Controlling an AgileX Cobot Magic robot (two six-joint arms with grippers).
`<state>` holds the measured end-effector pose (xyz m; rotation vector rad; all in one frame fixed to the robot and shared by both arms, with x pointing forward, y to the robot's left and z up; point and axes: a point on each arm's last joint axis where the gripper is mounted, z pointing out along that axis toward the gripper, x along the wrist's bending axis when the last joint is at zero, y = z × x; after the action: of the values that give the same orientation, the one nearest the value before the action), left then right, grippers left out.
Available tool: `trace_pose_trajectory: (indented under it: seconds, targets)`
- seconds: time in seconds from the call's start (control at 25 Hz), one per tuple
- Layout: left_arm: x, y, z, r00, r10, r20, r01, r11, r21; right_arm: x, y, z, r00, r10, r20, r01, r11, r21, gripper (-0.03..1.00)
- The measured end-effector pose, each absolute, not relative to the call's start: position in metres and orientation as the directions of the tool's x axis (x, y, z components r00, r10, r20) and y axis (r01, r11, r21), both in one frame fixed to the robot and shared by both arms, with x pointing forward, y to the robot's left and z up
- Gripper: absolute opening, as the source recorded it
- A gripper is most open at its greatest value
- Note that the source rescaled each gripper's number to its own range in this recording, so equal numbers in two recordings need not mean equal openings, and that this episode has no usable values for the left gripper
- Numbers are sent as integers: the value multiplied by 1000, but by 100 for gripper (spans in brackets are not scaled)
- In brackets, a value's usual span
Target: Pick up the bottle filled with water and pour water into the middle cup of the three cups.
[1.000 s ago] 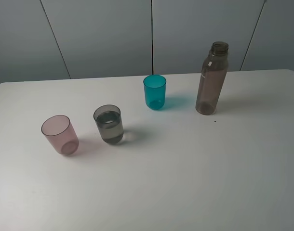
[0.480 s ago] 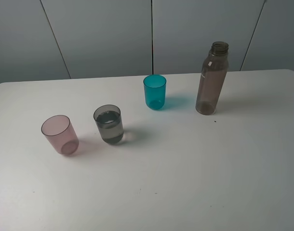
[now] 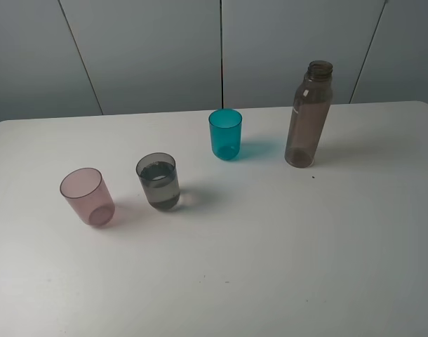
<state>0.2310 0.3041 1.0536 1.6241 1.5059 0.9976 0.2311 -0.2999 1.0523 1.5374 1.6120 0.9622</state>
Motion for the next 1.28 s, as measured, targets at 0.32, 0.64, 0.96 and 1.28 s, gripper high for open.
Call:
trace_pose_trajectory:
  seconds: [0.32,0.64,0.96,1.28]
  targets:
    - [231,304,1054,29,997,77,460,-82,884,231,-299,1052,-59,998,-14,478,41,878,100]
    - [231,304,1054,29,997,77,460,-82,884,231,-298,1052,-73,997,-29,476,60,877,100]
    - [231,304,1054,29,997,77,460,-82,884,231,-300,1052,-43,999,-12,478,31,878,100]
    - [231,304,1054,29,997,77,460,-82,884,231,-300,1052,-43,999,-12,478,31,878,100]
